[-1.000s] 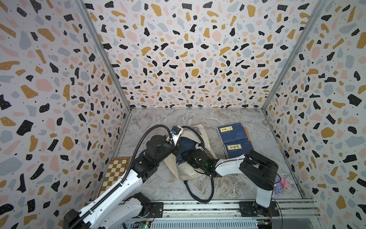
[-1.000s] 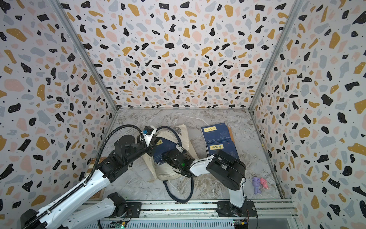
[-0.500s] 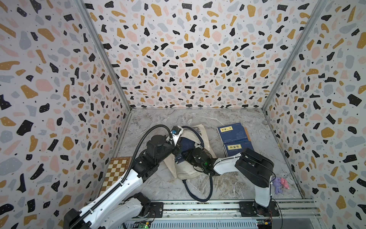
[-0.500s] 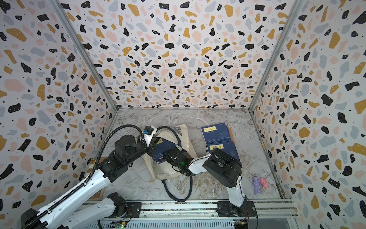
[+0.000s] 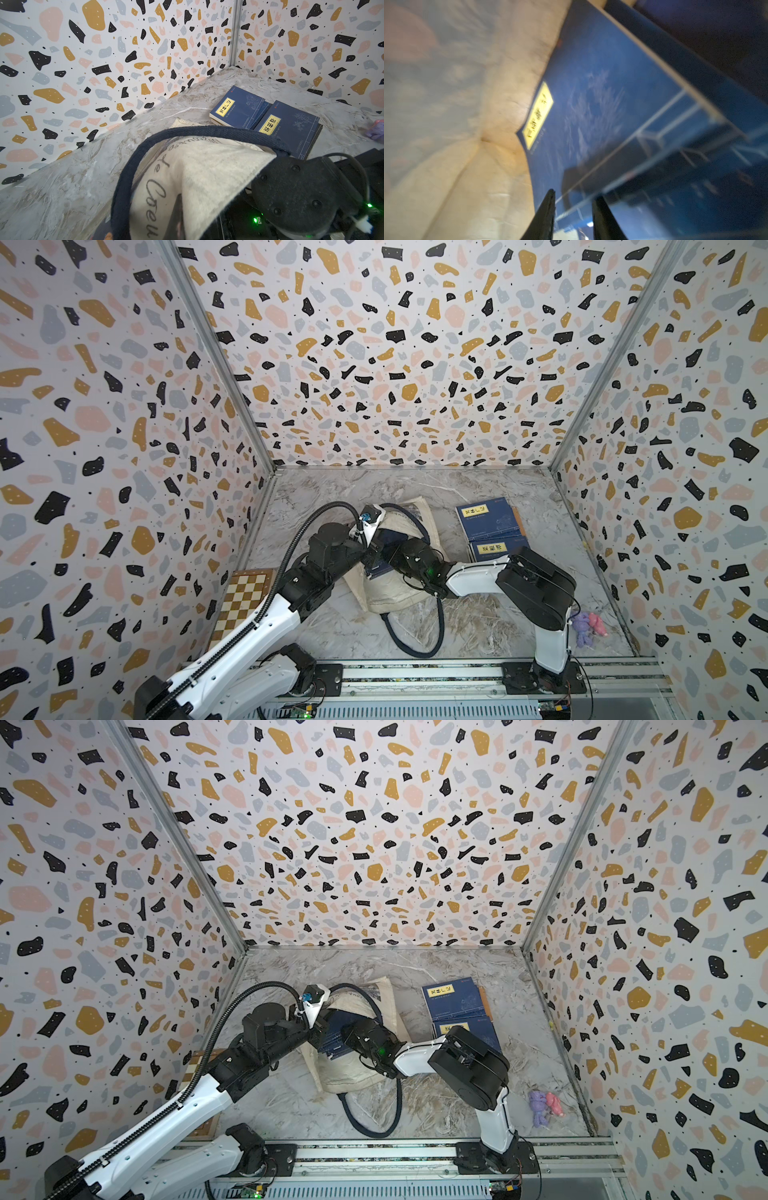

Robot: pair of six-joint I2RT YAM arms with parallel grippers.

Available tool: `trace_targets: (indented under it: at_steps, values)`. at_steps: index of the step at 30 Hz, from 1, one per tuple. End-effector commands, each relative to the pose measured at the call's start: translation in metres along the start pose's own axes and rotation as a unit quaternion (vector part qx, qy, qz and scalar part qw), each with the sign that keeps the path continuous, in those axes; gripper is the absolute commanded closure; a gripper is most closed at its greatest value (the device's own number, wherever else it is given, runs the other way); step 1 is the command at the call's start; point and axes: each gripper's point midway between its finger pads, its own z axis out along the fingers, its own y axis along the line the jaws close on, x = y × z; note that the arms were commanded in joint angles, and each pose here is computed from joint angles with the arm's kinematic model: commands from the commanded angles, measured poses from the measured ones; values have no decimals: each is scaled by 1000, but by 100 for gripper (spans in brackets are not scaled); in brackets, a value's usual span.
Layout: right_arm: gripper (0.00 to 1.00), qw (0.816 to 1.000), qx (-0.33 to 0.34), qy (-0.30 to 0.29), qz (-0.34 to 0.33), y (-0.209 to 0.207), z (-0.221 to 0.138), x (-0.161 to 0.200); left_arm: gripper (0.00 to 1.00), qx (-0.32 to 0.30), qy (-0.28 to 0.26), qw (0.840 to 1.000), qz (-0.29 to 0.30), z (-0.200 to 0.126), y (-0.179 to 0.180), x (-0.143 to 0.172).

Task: Take out the books from the canvas bag
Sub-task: Pick up the book from the canvas bag.

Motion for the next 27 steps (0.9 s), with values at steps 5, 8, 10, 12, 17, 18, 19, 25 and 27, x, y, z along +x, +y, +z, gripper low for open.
trace_targets:
  at_steps: [5, 8, 10, 12, 17, 18, 19, 25, 27]
  values:
    - [67, 998, -49, -30, -30, 37, 4, -24, 100, 9, -84, 996, 14, -11, -3, -50]
    - [63, 998, -42, -22, -29, 38, 13, -25, 100, 9, -84, 996, 15, -11, -3, -49]
    - [57, 999, -27, -26, -16, 30, 17, -26, 100, 9, -84, 996, 15, -11, -3, -49]
    - [53, 999, -11, -30, -7, 22, 23, -28, 100, 9, -83, 996, 15, -11, -3, -49]
    - [63, 999, -33, -24, -4, 29, 37, -29, 100, 4, -81, 997, 16, -10, -2, -47]
    - [66, 999, -33, -22, -7, 31, 38, -28, 100, 2, -80, 997, 16, -10, -1, -47]
    - [69, 999, -35, -22, -11, 33, 37, -28, 100, 1, -78, 997, 16, -9, 0, -46]
    - [91, 996, -57, -10, -65, 53, 20, -23, 100, -26, -60, 998, 10, -3, 9, -40]
    - [98, 994, -65, 0, -86, 60, 13, -21, 100, -36, -49, 998, 7, 0, 13, -37]
